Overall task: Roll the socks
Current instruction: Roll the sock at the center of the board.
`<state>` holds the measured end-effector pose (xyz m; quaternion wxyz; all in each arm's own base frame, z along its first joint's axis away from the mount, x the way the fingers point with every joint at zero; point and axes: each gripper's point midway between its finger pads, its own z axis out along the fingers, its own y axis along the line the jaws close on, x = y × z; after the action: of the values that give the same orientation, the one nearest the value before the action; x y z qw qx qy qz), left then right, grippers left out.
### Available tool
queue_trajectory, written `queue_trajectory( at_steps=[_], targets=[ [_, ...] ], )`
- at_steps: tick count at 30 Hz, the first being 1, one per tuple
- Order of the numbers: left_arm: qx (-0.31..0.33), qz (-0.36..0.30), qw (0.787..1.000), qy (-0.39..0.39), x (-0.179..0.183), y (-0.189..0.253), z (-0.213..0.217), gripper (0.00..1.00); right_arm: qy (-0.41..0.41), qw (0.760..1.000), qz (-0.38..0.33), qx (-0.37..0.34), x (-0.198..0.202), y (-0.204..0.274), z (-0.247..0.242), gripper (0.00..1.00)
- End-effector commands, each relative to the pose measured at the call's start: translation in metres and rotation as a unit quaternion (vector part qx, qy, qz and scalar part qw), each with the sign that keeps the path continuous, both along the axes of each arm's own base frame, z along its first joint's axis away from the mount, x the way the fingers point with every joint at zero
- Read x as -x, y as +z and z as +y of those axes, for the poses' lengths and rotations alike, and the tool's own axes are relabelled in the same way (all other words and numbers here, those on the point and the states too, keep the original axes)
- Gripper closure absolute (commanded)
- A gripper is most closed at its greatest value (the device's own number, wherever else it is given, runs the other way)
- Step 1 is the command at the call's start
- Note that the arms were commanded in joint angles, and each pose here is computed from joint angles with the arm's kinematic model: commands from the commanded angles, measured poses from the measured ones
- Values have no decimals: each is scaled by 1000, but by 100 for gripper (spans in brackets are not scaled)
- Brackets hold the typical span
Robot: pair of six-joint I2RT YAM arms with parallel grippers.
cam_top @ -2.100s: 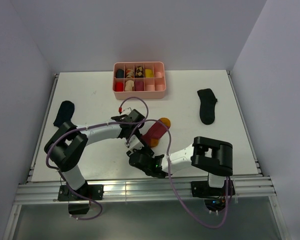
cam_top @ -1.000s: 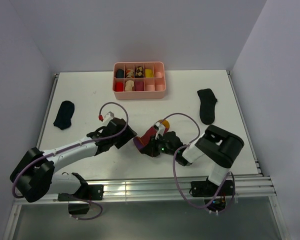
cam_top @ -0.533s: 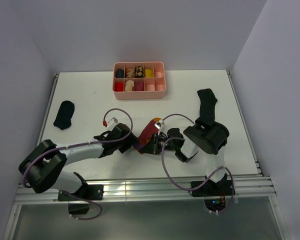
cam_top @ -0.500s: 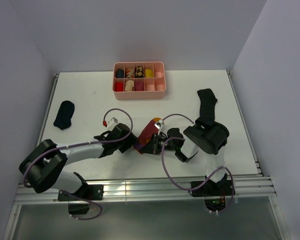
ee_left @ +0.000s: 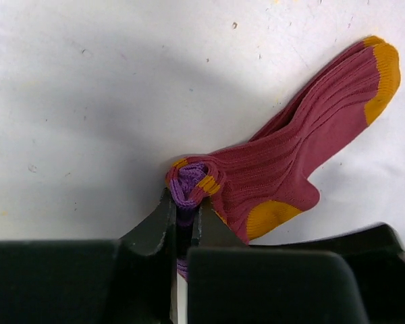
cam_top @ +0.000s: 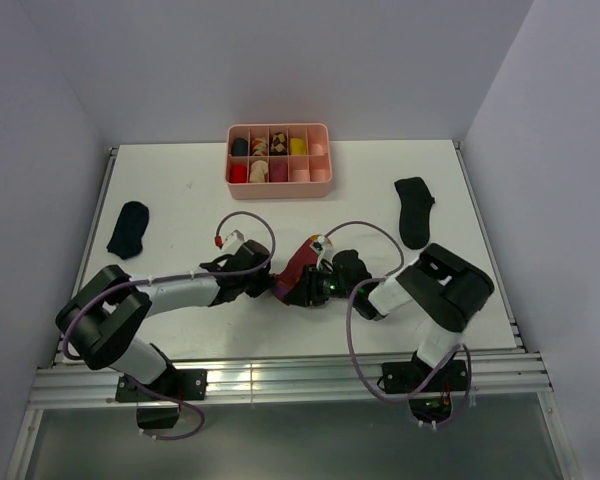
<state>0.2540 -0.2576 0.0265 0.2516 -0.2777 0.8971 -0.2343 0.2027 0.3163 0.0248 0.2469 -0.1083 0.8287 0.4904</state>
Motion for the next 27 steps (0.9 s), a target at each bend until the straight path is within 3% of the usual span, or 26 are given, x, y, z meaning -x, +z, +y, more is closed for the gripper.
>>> queue_trajectory(
  at_steps=[1, 3, 6, 12, 21, 27],
  targets=[
    [-122, 47, 991, -26, 18, -25, 36, 100, -38, 991, -43, 122, -10, -16, -28, 51],
    [-147, 49, 987, -45, 15, -16, 35, 99, -46, 983, -86, 153, -16, 0, -33, 41],
    [-178, 51, 980, -70, 8, -7, 34, 100, -88, 962, -165, 199, -28, 24, -41, 35],
    [-190, 65, 973, -111, 3, -4, 20, 99, -104, 920, -286, 247, -23, 58, -27, 31],
    [-183, 89, 969, -139, 5, -10, 5, 99, -79, 869, -385, 301, -5, 56, 17, 29],
    [-180, 94, 969, -142, 5, -10, 3, 98, -77, 844, -407, 341, -6, 41, 36, 29]
  ],
)
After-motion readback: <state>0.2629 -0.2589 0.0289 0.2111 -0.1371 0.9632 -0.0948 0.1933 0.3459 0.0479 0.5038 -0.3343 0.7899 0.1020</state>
